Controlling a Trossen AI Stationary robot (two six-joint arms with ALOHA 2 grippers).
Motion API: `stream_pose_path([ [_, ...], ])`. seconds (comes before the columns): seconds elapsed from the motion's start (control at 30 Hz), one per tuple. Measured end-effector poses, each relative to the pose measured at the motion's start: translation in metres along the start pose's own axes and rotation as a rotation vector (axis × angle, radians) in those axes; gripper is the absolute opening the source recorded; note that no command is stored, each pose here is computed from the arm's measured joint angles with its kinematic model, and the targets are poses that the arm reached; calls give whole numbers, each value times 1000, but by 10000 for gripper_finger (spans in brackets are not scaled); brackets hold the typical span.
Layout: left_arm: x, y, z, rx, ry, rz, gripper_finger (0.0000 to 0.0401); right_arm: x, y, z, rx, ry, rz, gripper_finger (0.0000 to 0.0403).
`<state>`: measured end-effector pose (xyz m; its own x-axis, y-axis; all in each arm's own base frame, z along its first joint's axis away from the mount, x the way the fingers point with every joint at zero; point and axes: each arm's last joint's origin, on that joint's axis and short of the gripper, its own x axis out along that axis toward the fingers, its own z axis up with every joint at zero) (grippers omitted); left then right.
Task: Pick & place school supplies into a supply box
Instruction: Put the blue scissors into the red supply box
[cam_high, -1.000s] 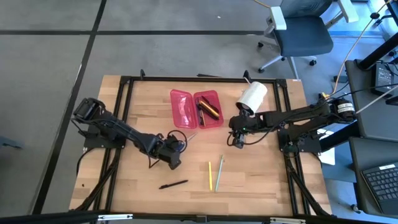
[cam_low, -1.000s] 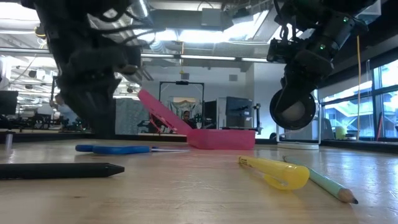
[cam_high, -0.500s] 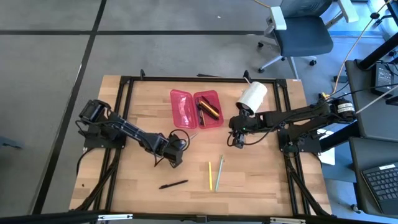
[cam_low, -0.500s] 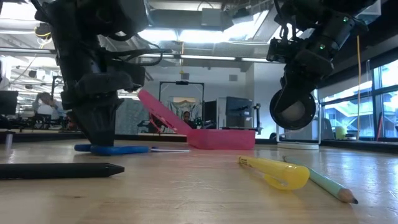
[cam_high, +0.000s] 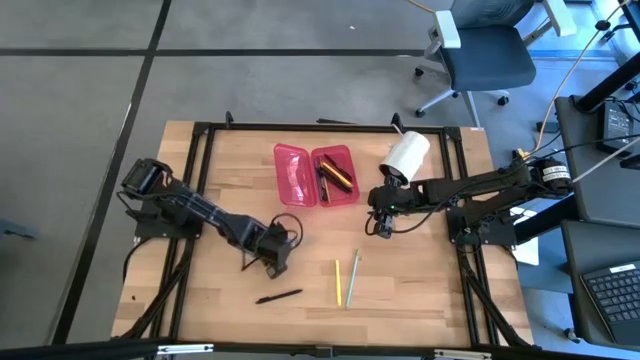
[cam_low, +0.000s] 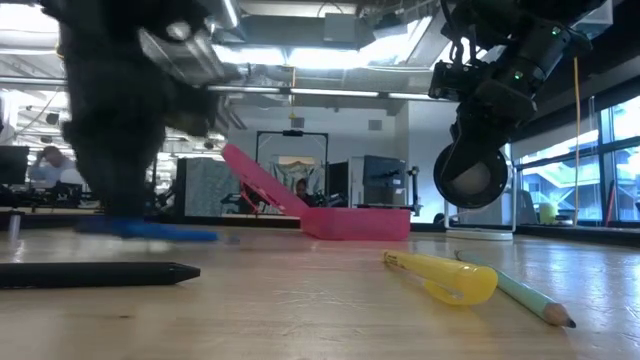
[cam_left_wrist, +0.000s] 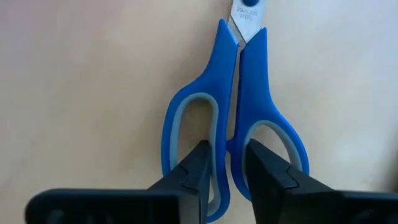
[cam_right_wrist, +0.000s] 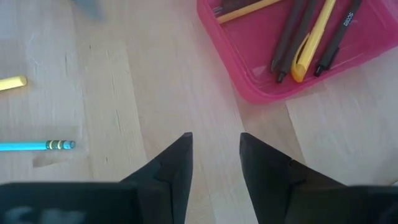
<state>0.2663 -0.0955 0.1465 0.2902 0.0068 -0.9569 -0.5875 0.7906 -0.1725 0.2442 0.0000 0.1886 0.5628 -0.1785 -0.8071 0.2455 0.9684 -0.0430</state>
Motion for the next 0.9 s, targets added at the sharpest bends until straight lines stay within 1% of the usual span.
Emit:
stream_pose_path([
  [0.07,-11,-3,0,30,-33,-47,70,-1,0,0,-1,-3,1,137],
  [0.17,-24,-7,3,72,-118,-93,71,-5,-1,2,0,-30,6,137],
  [0.27,-35,-13,7,118,-231,-153,70,-14,-1,10,32,-120,34,137],
  [0.37,-40,-18,15,179,-365,-161,70,-25,0,19,82,-233,76,137],
  [0.43,-43,-23,19,243,-439,-168,70,-34,0,24,83,-295,132,137],
  [0.5,-45,-25,22,298,-502,-157,70,-45,0,26,72,-351,158,137],
  [0.57,-47,-26,25,353,-559,-121,70,-59,-2,27,63,-406,139,137],
  [0.63,-48,-26,27,413,-610,-80,70,-72,-6,25,65,-450,64,137],
  [0.7,-49,-26,28,447,-667,-7,70,-83,-10,21,79,-472,-2,137],
  [0.73,-50,-25,29,456,-699,43,70,-87,-11,19,80,-471,-19,137],
  [0.8,-53,-23,33,456,-783,164,70,-91,-11,13,77,-487,-12,137],
  [0.9,-59,-22,39,458,-909,352,70,-87,-7,7,71,-521,9,137],
])
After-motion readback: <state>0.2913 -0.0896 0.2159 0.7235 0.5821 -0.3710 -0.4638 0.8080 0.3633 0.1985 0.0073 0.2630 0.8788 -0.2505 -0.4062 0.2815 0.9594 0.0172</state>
